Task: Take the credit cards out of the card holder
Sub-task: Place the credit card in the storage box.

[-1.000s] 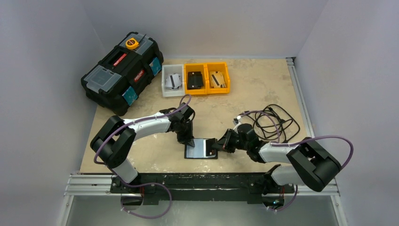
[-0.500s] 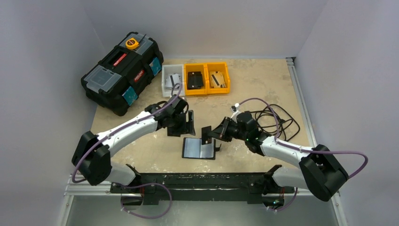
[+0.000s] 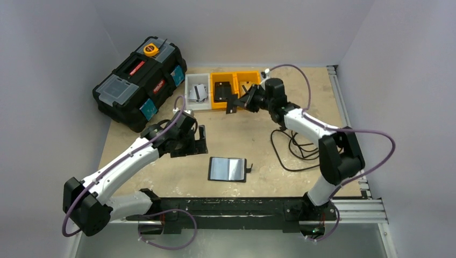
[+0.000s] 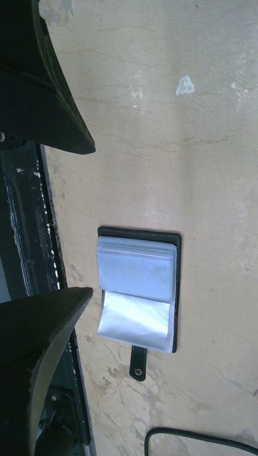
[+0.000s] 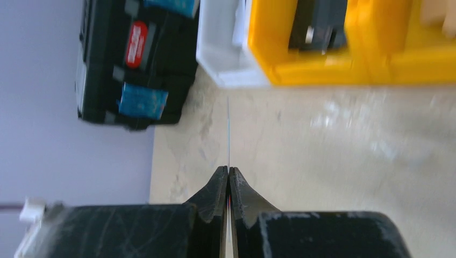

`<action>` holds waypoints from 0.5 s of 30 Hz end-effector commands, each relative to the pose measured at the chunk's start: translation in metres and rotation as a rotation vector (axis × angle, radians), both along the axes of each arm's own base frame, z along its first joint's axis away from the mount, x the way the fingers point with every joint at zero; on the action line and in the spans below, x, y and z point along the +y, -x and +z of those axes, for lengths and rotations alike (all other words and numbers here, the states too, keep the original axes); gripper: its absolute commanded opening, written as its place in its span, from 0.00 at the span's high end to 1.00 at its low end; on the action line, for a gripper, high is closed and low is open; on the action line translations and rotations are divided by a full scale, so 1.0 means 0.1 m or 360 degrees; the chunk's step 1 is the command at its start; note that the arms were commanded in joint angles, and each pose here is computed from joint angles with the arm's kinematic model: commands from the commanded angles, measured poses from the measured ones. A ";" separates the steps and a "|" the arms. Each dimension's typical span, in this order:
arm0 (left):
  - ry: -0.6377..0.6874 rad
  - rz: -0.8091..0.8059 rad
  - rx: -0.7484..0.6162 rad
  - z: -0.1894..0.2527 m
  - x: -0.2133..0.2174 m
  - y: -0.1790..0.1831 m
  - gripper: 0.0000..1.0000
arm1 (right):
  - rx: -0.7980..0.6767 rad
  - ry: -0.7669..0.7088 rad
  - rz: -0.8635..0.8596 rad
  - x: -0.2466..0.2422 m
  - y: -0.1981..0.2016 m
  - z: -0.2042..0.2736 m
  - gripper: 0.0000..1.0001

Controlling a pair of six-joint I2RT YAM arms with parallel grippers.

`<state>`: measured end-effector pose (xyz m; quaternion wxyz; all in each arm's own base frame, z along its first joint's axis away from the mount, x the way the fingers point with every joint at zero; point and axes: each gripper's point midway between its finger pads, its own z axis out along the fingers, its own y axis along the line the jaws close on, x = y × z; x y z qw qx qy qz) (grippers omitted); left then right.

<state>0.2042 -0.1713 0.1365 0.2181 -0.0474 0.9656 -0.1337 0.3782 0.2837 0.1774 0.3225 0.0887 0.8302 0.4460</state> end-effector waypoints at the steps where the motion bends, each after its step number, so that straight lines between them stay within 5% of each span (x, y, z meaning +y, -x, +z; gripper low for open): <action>1: -0.0044 0.0017 -0.0003 -0.01 0.17 0.13 0.06 | -0.0115 0.0088 -0.0002 0.00 -0.63 0.11 1.00; 15: -0.0036 0.0023 -0.0040 0.09 0.30 0.27 0.05 | -0.0047 0.0232 -0.0004 0.35 -1.75 -0.39 1.00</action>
